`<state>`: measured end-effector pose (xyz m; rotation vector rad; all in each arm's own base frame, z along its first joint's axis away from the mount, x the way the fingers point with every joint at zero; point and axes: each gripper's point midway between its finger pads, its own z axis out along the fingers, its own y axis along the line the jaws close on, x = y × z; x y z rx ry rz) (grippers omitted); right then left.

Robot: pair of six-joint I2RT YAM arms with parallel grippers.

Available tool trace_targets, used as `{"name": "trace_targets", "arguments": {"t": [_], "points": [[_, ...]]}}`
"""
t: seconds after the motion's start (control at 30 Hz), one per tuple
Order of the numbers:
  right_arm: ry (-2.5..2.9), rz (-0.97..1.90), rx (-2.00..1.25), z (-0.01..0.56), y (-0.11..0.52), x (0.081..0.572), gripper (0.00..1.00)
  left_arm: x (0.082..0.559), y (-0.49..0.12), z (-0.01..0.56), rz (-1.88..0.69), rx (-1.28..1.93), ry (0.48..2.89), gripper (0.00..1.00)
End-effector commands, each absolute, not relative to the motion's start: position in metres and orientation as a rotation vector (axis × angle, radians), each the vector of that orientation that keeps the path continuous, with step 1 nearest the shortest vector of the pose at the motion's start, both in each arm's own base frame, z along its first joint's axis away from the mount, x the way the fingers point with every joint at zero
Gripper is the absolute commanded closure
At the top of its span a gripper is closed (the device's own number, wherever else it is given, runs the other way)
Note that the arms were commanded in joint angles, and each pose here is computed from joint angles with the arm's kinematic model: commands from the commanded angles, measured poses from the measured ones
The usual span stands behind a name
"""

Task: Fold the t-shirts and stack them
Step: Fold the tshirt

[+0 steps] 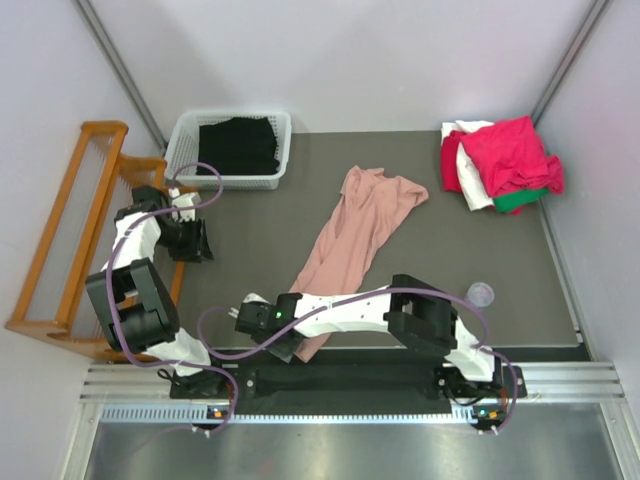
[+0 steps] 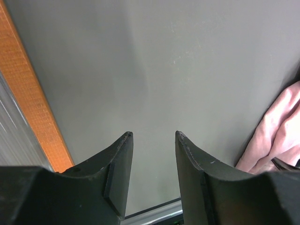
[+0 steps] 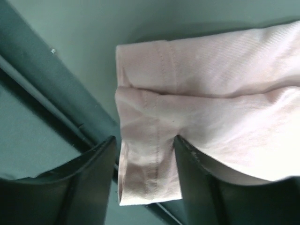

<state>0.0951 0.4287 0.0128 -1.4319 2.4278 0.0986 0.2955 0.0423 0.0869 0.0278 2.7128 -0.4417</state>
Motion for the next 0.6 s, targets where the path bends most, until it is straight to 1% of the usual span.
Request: {"name": "trace_targets", "arguments": {"t": [0.0,0.03,0.1,0.2,0.27,0.37,0.57], "points": [[2.435,-0.270,-1.355,-0.060,0.388,0.130,0.50,0.301,0.040,0.100,-0.470,0.074,2.679,0.54],[2.438,-0.305,-1.351,-0.068,0.383,0.131,0.55,0.301,0.040,0.101,-0.473,0.077,2.676,0.53],[2.430,-0.336,-1.333,-0.076,0.377,0.131,0.58,0.299,0.039,0.101,-0.475,0.090,2.678,0.53],[2.427,-0.389,-1.314,-0.085,0.367,0.131,0.60,0.298,0.039,0.102,-0.476,0.099,2.678,0.53],[2.400,-0.442,-1.311,-0.088,0.361,0.132,0.58,0.298,0.039,0.102,-0.476,0.103,2.679,0.53],[2.339,-0.504,-1.320,-0.086,0.358,0.133,0.52,0.298,0.038,0.102,-0.484,0.105,2.679,0.53],[2.229,-0.594,-1.382,-0.082,0.360,0.126,0.46,0.299,0.038,0.101,-0.492,0.102,2.682,0.53]]}}
